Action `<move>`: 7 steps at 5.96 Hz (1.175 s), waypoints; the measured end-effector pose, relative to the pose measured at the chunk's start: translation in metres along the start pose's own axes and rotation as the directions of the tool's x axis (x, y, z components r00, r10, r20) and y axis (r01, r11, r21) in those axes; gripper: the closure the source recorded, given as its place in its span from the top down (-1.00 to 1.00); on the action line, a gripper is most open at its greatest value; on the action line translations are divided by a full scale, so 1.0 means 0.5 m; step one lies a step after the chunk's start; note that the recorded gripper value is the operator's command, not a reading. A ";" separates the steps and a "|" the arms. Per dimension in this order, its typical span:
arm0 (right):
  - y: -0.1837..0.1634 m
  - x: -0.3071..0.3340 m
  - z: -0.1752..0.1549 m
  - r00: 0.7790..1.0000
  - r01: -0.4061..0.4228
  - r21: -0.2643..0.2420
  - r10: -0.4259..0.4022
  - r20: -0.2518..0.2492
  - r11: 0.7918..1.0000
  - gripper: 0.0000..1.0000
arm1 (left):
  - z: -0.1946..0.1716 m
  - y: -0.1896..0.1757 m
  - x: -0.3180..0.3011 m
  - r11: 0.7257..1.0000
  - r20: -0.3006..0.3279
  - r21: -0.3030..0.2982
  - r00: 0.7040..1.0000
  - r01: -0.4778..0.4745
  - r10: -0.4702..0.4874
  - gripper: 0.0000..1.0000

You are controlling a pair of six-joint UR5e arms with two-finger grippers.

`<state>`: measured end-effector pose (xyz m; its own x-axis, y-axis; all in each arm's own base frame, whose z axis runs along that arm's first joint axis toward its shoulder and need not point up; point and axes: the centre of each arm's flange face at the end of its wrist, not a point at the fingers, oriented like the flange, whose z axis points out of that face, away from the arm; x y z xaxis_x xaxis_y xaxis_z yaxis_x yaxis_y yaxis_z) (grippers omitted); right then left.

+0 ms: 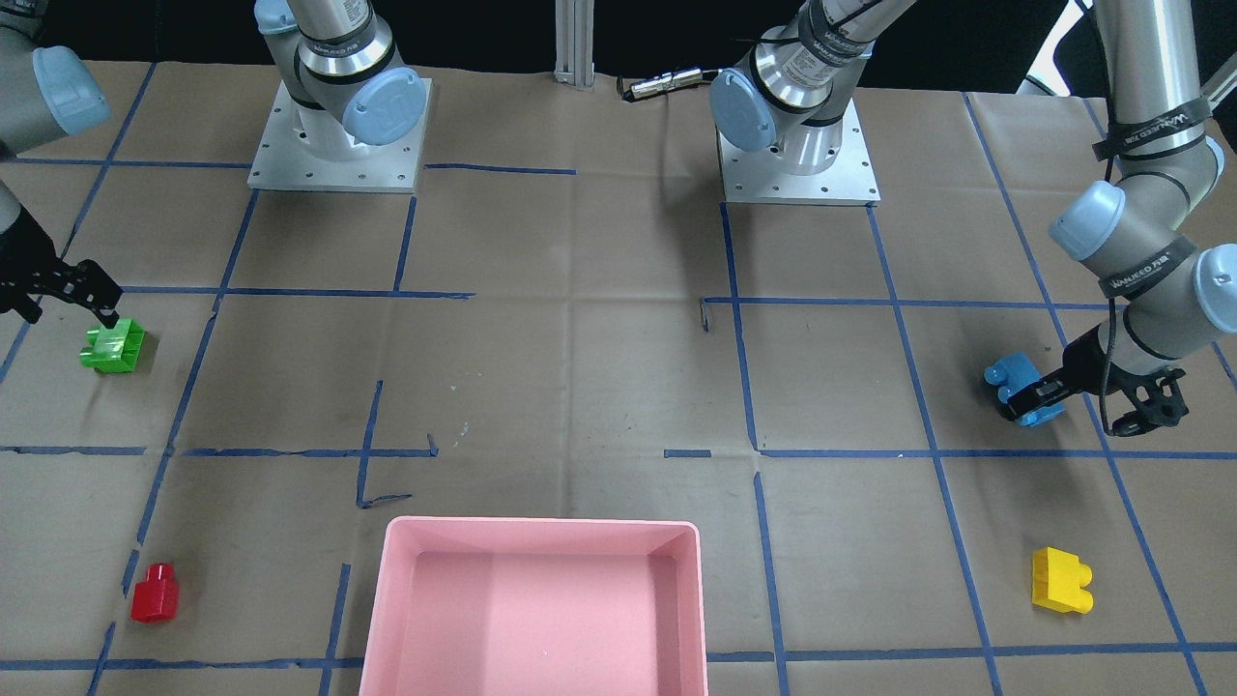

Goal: Put all blocks into box

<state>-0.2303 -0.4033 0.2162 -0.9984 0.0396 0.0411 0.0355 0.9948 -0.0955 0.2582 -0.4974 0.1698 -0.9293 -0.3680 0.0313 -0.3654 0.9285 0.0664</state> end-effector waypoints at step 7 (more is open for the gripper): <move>0.011 -0.022 0.072 1.000 0.013 -0.006 -0.013 0.029 1.000 0.92 | -0.341 -0.075 0.148 0.993 0.020 0.058 0.995 -0.099 0.098 -0.51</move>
<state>-0.2206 -0.4018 0.1793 -0.9996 0.0238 0.0139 0.0225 0.9958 -0.0892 0.2124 -0.5681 0.3396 -0.9616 -0.2738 0.0178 -0.2737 0.9618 0.0046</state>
